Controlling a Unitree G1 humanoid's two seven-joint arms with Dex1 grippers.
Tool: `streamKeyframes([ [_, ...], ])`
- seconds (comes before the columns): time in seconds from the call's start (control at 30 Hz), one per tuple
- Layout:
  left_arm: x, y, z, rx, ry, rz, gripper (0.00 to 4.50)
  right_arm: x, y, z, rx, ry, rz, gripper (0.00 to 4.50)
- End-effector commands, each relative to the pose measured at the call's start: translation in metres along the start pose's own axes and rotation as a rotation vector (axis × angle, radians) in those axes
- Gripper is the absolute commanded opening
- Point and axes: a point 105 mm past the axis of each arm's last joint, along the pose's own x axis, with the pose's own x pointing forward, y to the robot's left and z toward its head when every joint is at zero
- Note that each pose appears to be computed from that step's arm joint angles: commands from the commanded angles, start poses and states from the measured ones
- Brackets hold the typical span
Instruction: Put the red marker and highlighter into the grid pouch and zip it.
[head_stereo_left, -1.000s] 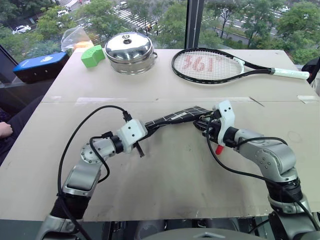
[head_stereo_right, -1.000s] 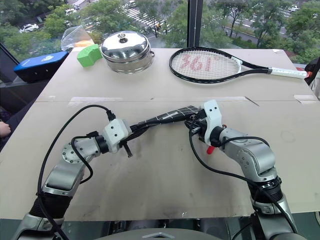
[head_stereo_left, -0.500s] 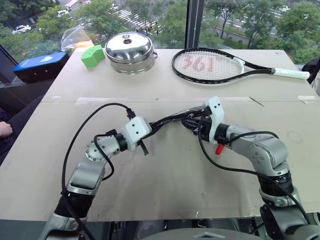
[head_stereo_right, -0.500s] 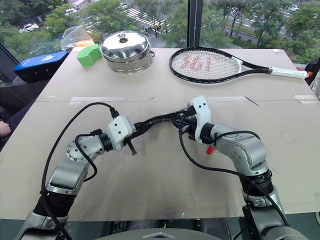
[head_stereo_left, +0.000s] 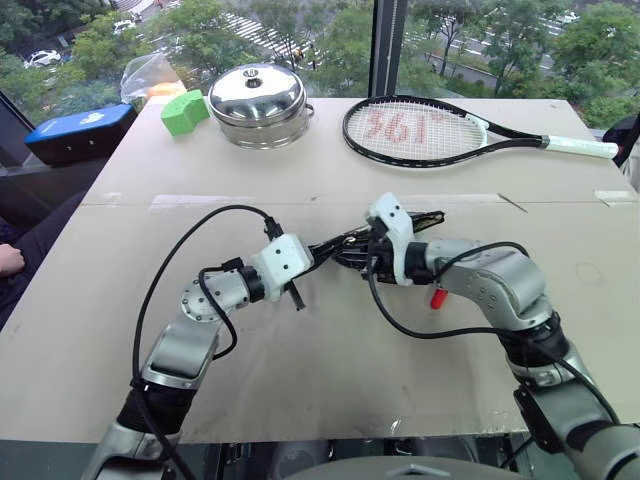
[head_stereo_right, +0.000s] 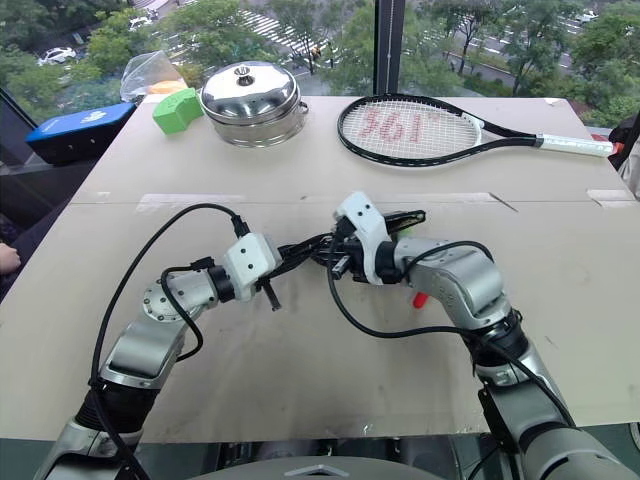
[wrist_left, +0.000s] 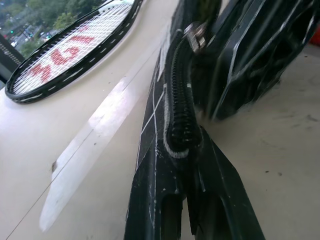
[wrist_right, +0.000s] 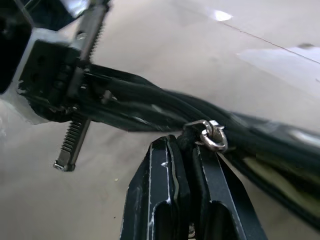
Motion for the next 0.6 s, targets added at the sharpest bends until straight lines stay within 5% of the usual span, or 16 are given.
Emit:
streamKeyframes([
  [0.03,0.006,0.006,0.021,0.024,-0.072,0.024,0.0,0.014,0.017,0.005,-0.104,0.02,0.108,0.07],
  [0.27,0.0,0.012,0.017,-0.01,-0.068,0.059,0.0,-0.001,0.002,0.001,-0.182,0.033,0.065,0.07],
  [0.43,-0.005,0.014,0.011,-0.031,-0.059,0.075,0.0,-0.036,0.004,0.001,-0.181,-0.008,0.03,2.1],
  [0.53,-0.007,0.015,0.008,-0.036,-0.057,0.078,0.0,-0.064,0.009,0.003,-0.138,-0.047,0.014,2.1],
  [0.6,-0.007,0.014,0.008,-0.037,-0.058,0.077,0.0,-0.072,0.003,0.008,-0.093,-0.091,-0.042,1.44],
])
